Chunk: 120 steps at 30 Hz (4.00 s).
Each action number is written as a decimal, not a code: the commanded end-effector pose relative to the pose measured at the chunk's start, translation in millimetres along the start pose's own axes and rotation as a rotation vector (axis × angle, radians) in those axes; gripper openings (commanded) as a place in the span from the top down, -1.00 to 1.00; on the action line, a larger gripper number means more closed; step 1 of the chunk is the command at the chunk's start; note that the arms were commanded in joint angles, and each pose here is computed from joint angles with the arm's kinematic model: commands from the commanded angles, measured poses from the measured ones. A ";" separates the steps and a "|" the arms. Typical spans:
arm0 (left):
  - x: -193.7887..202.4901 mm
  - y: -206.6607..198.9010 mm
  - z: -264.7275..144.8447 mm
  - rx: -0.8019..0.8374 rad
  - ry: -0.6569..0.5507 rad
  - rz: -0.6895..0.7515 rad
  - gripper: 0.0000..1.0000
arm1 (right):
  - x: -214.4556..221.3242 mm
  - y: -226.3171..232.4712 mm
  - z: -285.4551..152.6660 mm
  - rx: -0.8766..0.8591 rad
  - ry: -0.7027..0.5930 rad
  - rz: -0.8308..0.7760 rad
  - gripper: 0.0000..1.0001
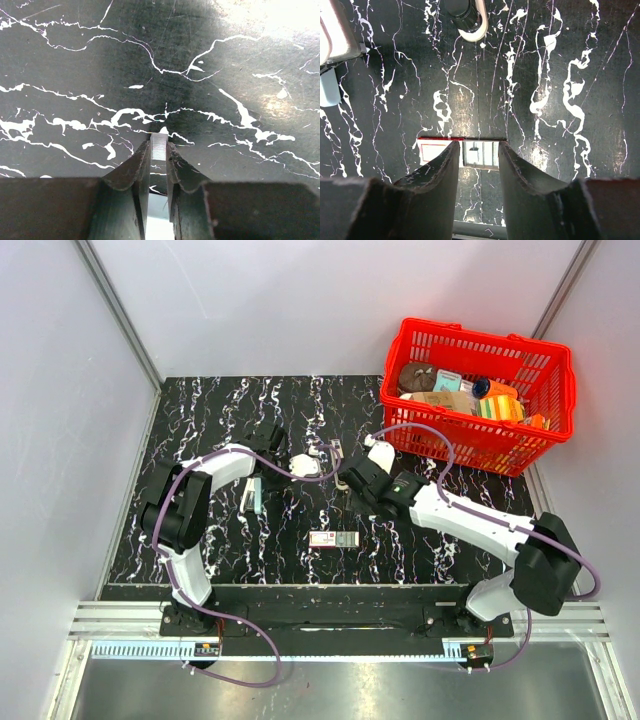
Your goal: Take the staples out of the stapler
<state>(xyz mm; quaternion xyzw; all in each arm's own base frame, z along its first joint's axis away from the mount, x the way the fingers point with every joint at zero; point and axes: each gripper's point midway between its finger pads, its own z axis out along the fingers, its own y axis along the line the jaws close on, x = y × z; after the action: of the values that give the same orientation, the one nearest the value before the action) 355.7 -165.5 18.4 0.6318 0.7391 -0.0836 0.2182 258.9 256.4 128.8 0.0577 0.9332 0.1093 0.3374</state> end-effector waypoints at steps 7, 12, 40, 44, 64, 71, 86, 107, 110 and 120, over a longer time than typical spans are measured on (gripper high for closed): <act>-21.0 -17.2 -10.7 0.049 -0.083 -0.071 0.75 | -16.4 2.6 -10.2 -0.038 -0.054 0.031 0.17; -28.7 -18.0 -20.3 0.048 -0.106 -0.097 0.90 | -15.8 4.1 -10.7 -0.048 -0.051 0.030 0.17; -200.4 -79.4 -260.6 0.651 -1.018 -0.472 0.95 | -69.0 80.2 -112.8 -0.644 -0.237 0.062 0.05; -205.2 -81.4 -269.9 0.701 -1.057 -0.516 0.94 | -70.6 88.5 -120.3 -0.700 -0.242 0.058 0.05; -210.5 -82.7 -283.5 0.868 -1.169 -0.649 0.90 | -99.3 116.8 -177.8 -0.991 -0.402 0.054 -0.20; -211.1 -85.0 -288.1 0.883 -1.181 -0.665 0.89 | -107.7 126.7 -179.4 -1.039 -0.405 0.075 -0.20; -212.4 -88.4 -298.7 0.890 -1.197 -0.659 0.87 | -110.3 139.0 -165.1 -1.050 -0.364 0.106 0.00; -212.5 -88.2 -297.6 0.903 -1.196 -0.667 0.82 | -125.3 142.9 -164.2 -1.086 -0.378 0.131 0.35; -211.9 -88.4 -297.4 0.900 -1.194 -0.666 0.80 | -125.5 143.1 -164.9 -1.089 -0.380 0.130 0.44; -210.1 -84.5 -295.6 0.874 -1.189 -0.639 0.19 | -118.9 135.6 -166.0 -1.069 -0.359 0.126 0.73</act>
<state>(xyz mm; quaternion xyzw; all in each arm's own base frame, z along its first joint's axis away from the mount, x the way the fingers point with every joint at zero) 259.1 -262.3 327.7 0.1267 0.6280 -0.7554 0.1375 252.2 344.7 323.6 -0.0425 0.7040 0.5529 0.4437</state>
